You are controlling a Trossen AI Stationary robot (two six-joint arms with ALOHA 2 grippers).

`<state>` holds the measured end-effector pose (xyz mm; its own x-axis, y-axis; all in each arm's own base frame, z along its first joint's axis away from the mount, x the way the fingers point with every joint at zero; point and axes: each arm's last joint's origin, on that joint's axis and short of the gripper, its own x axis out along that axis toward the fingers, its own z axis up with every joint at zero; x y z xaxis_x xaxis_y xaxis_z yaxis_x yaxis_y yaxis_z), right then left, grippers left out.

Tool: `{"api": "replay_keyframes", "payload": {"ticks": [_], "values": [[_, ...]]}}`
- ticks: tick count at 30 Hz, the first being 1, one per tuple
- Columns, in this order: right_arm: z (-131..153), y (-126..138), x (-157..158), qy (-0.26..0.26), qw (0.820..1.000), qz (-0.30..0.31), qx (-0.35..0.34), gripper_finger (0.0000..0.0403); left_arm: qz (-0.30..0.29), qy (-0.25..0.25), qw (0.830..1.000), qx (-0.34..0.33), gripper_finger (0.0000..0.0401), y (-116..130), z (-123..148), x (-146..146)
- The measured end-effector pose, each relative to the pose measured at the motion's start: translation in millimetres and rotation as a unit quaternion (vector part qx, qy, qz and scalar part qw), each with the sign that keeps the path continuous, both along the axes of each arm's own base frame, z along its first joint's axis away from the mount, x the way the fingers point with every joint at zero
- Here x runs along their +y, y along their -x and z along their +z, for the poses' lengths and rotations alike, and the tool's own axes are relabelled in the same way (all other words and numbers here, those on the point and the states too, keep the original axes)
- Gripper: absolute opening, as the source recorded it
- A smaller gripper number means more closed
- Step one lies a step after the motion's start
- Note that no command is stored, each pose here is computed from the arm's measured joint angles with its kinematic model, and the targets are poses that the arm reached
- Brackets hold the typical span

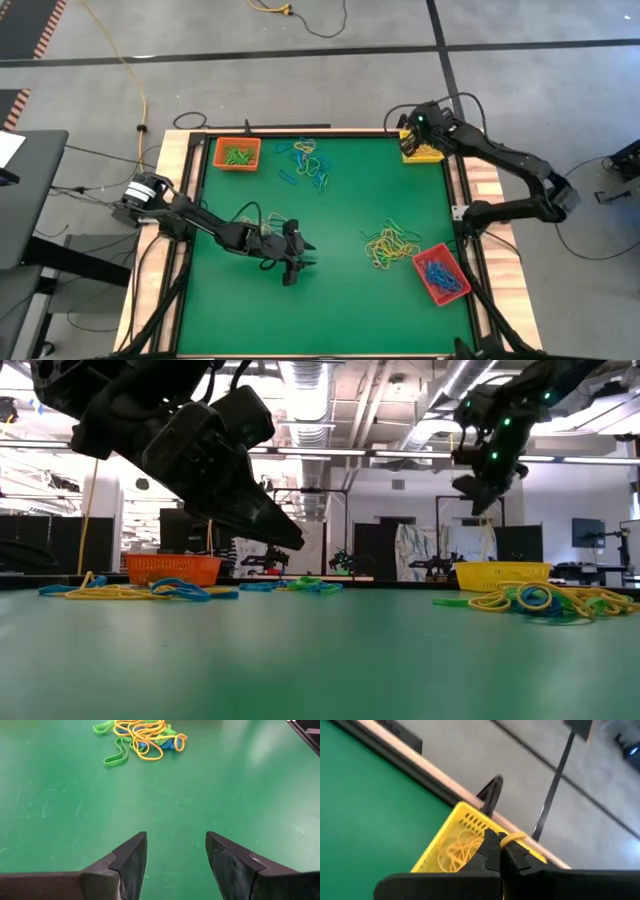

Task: Sort rubber bands into baskets
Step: Put the yellow rubber band into the yellow bin

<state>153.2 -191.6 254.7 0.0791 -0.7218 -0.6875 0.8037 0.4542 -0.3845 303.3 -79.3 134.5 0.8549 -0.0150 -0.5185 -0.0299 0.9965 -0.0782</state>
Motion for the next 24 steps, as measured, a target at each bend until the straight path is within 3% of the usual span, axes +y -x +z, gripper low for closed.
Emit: {"api": "replay_keyframes", "payload": {"ticks": [17, 24], "values": [[-46, 2, -21, -0.141, 0.99, -0.015, 0.024, 0.0055, -0.007, -0.005, 1.0, 0.005, 0.0192, 1, -1, -2], [-50, 6, -20, -0.168, 0.985, -0.021, 0.032, 0.012, -0.009, -0.007, 1.0, 0.005, 0.0192, 1, -1, -3]]}}
